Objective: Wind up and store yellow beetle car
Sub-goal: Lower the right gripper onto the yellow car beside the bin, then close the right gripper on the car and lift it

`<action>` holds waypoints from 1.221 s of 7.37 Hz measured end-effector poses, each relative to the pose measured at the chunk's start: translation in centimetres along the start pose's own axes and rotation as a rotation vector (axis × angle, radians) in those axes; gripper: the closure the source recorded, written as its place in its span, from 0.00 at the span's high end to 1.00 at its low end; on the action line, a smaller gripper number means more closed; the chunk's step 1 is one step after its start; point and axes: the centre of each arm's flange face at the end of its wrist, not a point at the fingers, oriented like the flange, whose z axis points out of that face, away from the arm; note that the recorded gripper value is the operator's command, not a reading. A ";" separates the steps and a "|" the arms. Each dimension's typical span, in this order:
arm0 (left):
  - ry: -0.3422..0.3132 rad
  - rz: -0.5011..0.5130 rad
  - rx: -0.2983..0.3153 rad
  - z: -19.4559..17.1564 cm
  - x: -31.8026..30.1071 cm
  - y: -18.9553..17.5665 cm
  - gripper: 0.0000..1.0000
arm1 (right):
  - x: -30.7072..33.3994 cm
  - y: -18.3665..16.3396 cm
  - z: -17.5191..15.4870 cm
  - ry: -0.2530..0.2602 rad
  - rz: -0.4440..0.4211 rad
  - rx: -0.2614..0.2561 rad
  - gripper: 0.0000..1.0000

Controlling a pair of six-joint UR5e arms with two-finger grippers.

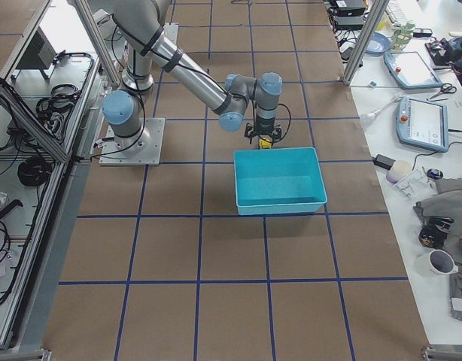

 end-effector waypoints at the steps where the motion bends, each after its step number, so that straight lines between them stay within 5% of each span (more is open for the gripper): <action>1: 0.001 0.000 0.000 0.0 0.0 0.0 1.00 | 0.1 0.0 0.4 -0.003 0.000 0.001 0.44; 2: 0.003 0.003 0.000 0.1 0.0 0.0 1.00 | 0.2 0.0 0.8 -0.006 0.002 -0.001 0.06; 3: 0.005 0.006 0.001 0.1 0.1 0.0 1.00 | 0.4 0.1 1.0 -0.004 0.005 -0.005 0.00; 6: 0.013 0.012 0.003 0.1 0.2 0.0 1.00 | 1.2 0.3 -0.1 0.025 0.017 -0.007 0.00; 9: 0.012 0.013 -0.003 0.3 0.2 0.1 1.00 | 3.3 0.1 -5.2 0.098 0.037 -0.006 0.00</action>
